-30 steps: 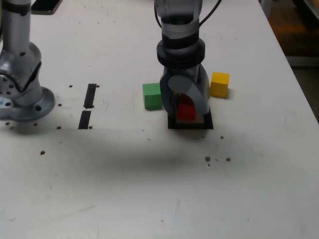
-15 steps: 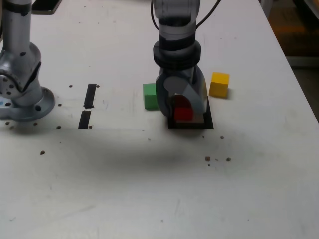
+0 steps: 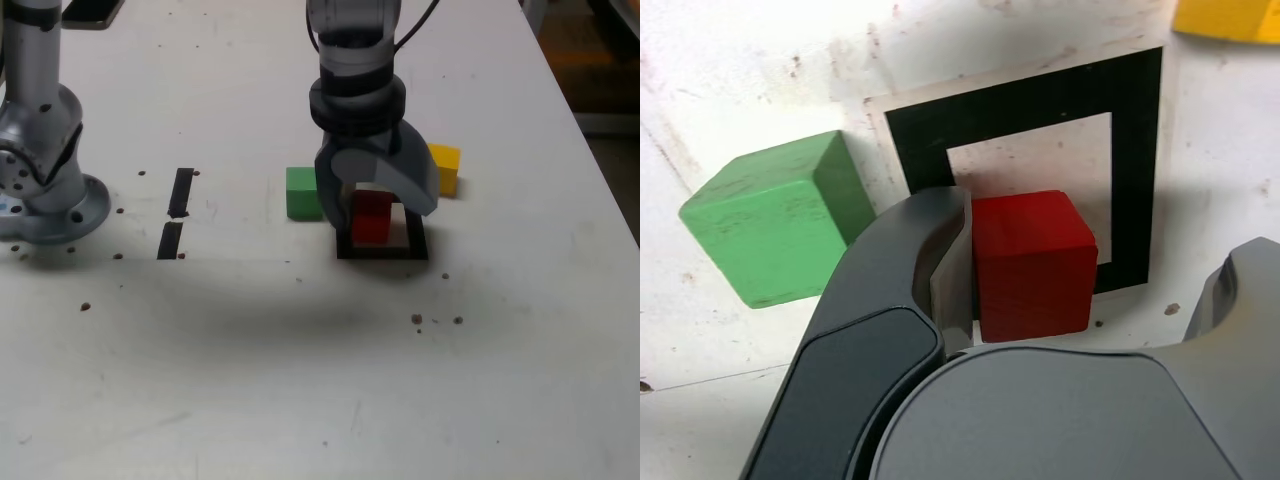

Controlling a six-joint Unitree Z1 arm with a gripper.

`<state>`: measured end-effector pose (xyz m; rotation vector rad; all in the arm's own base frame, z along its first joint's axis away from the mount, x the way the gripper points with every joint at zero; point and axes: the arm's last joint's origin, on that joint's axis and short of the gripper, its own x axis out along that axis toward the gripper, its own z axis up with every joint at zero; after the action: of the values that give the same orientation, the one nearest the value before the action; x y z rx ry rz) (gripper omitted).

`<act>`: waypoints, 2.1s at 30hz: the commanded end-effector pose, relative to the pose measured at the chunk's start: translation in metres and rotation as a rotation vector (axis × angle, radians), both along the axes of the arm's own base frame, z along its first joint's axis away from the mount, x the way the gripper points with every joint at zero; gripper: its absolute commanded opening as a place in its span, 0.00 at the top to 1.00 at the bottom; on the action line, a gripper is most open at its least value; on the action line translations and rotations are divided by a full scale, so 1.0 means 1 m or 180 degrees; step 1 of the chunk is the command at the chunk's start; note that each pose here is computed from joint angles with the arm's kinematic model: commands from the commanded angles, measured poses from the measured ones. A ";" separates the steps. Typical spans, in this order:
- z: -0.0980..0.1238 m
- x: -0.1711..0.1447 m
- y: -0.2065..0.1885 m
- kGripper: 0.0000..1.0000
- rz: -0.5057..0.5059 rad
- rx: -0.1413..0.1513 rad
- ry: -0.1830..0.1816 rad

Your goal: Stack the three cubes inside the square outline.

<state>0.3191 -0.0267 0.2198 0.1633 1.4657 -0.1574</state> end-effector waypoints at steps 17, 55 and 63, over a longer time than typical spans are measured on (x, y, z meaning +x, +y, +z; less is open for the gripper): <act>0.054 -0.026 0.008 0.08 0.0124 0.0331 -0.0295; 0.042 0.099 0.064 0.03 -0.0728 0.0363 0.0562; 0.011 0.109 0.076 0.03 -0.0619 0.0199 0.0668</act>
<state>0.4273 0.0480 0.2342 0.3570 1.6602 -0.2933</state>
